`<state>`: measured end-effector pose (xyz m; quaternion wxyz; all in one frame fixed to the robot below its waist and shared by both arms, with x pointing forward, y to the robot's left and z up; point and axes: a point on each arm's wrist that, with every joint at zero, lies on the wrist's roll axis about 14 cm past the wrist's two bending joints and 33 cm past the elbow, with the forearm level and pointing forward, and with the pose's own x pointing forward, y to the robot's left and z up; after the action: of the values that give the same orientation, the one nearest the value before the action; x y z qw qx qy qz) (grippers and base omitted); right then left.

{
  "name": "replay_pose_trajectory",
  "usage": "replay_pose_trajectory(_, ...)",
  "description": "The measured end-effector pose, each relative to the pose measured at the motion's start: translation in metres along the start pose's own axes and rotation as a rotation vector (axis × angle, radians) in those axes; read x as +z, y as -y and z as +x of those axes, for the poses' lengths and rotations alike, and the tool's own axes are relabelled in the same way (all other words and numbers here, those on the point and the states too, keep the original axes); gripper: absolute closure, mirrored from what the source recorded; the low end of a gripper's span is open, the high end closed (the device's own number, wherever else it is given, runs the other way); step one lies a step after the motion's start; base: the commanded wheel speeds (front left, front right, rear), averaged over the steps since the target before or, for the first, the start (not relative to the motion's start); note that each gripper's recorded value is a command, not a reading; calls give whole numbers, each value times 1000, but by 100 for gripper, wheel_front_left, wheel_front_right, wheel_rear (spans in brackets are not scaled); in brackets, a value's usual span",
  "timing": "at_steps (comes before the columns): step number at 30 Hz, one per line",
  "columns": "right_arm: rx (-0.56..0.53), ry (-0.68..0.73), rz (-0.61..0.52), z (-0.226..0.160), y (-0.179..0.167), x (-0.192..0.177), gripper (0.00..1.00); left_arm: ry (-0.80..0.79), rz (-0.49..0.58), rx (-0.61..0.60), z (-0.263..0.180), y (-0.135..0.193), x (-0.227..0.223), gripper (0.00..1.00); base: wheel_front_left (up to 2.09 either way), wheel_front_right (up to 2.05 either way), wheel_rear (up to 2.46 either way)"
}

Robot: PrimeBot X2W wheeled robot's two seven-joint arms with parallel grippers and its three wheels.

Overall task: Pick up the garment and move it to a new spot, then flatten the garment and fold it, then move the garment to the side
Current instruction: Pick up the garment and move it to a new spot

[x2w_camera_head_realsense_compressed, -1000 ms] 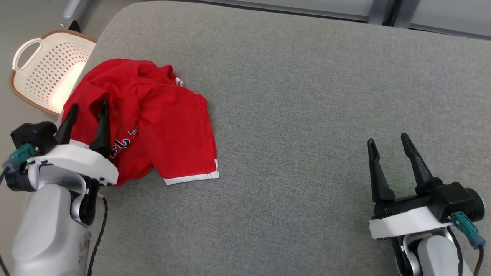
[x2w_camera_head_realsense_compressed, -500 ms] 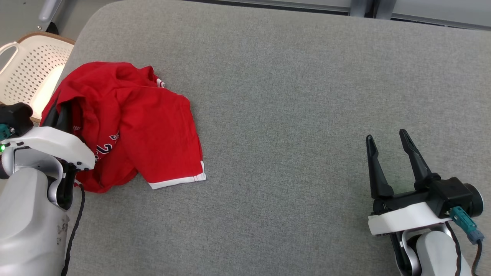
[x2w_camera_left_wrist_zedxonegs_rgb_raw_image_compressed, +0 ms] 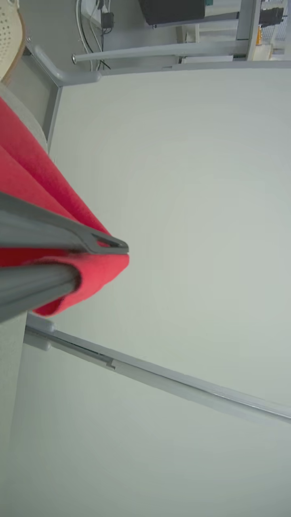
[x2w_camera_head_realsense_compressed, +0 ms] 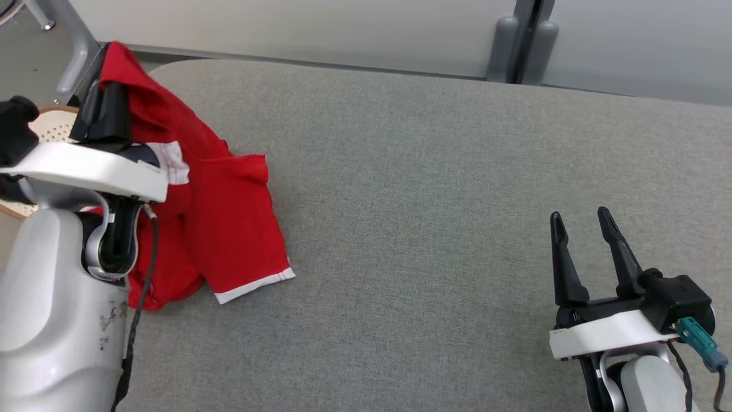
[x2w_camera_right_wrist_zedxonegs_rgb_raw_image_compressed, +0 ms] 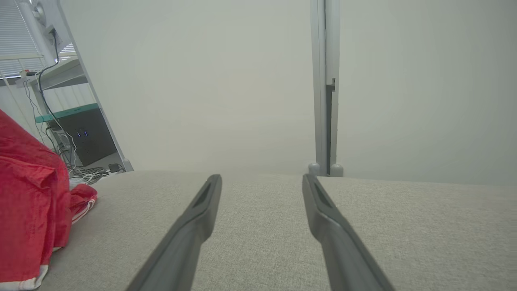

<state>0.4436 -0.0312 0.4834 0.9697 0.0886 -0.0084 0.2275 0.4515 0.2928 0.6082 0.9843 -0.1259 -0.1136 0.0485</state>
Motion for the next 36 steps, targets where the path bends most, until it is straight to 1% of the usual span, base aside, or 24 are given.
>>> replay_pose_trajectory(3,-19,20,16,-8,3,9,0,50,-39,-86,6,39,23,100,0,0,0)
replay_pose_trajectory(8,-67,45,21,-22,16,21,0,88,-98,-237,17,111,47,100,0,0,0)
replay_pose_trajectory(11,-105,59,29,-30,27,26,0,86,-118,-317,23,151,52,100,0,0,0)
replay_pose_trajectory(14,-153,65,31,-41,41,30,0,62,-115,-387,29,187,48,100,0,0,0)
replay_pose_trajectory(15,-153,65,31,-41,41,30,0,62,-115,-387,29,187,48,100,0,0,0)
replay_pose_trajectory(19,-222,89,40,-56,61,38,0,-11,-127,-479,35,233,29,100,0,0,0)
replay_pose_trajectory(25,-315,120,47,-77,88,49,0,-182,-95,-581,43,286,-27,100,0,0,0)
replay_pose_trajectory(27,-345,128,54,-85,96,51,0,-222,-72,-632,43,307,-44,100,0,0,0)
replay_pose_trajectory(31,-420,130,67,-107,113,52,0,-293,-66,-738,34,353,-76,100,0,0,0)
replay_pose_trajectory(32,-438,129,69,-113,117,52,0,-304,-72,-765,31,364,-83,71,0,0,0)
replay_pose_trajectory(33,-455,128,70,-118,120,51,0,-319,-80,-787,27,373,-90,23,0,0,0)
replay_pose_trajectory(34,-475,127,70,-124,125,51,0,-333,-83,-813,21,383,-98,0,0,0,0)
replay_pose_trajectory(36,-512,126,67,-135,132,51,0,-388,-103,-872,4,403,-115,0,0,0,0)
